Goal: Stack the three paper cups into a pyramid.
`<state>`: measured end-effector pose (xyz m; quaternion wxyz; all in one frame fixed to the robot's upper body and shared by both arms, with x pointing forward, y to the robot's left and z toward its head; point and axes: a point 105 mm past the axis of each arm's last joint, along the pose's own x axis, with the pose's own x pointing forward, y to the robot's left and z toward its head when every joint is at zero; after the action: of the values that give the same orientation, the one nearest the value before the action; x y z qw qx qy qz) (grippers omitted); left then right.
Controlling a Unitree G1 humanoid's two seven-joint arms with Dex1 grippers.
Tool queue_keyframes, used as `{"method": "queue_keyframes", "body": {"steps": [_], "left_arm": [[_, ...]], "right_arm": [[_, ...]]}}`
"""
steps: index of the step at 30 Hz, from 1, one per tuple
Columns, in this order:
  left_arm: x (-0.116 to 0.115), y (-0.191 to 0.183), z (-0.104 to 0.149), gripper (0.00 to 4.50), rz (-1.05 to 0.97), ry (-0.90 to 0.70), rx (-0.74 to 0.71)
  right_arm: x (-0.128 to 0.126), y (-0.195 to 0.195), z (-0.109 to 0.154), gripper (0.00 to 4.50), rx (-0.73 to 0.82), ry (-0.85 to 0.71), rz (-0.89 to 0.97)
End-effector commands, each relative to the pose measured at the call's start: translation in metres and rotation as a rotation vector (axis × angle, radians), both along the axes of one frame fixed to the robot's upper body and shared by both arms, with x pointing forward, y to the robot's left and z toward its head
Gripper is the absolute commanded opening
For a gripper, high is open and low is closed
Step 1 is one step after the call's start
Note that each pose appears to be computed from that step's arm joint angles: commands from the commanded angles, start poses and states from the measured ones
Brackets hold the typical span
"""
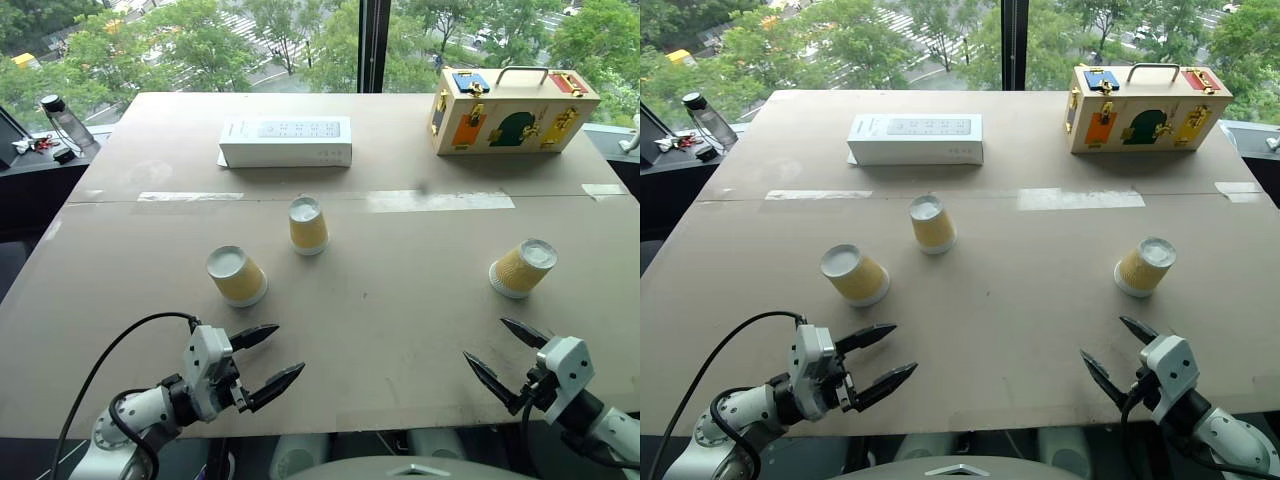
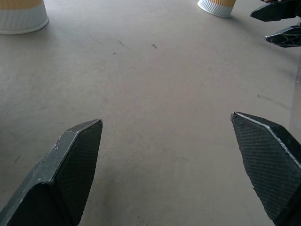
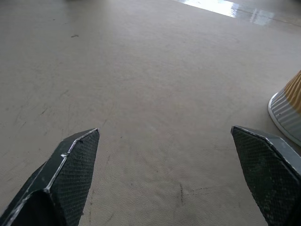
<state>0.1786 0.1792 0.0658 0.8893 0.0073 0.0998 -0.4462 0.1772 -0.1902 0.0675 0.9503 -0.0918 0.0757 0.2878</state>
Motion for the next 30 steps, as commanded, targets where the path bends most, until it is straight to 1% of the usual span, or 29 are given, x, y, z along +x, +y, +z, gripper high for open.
{"method": "queue_keyframes", "body": {"steps": [1,7,11,13,16,20,25,30], "left_arm": [[0.001,-0.003,0.010,4.50,-0.036,-0.045,-0.028],[0.006,-0.016,0.023,4.50,-0.092,-0.092,-0.045],[0.007,-0.023,0.034,4.50,-0.122,-0.130,-0.064],[0.004,-0.028,0.040,4.50,-0.170,-0.147,-0.065],[-0.005,-0.038,0.053,4.50,-0.287,-0.173,-0.072],[-0.009,-0.045,0.068,4.50,-0.379,-0.173,-0.091],[-0.006,-0.050,0.078,4.50,-0.405,-0.180,-0.096],[-0.006,-0.052,0.083,4.50,-0.423,-0.176,-0.097]], "right_arm": [[0.004,-0.002,0.009,4.44,-0.015,-0.048,-0.005],[0.011,0.001,0.014,4.44,-0.020,-0.093,0.012],[0.020,-0.006,0.019,4.44,-0.006,-0.128,-0.059],[0.030,-0.023,0.027,4.44,0.035,-0.197,-0.218],[0.031,-0.040,0.030,4.44,0.070,-0.233,-0.397],[0.030,-0.050,0.029,4.44,0.079,-0.250,-0.531],[0.041,-0.053,0.033,4.44,0.093,-0.257,-0.568],[0.060,-0.043,0.042,4.44,0.148,-0.250,-0.551]]}}
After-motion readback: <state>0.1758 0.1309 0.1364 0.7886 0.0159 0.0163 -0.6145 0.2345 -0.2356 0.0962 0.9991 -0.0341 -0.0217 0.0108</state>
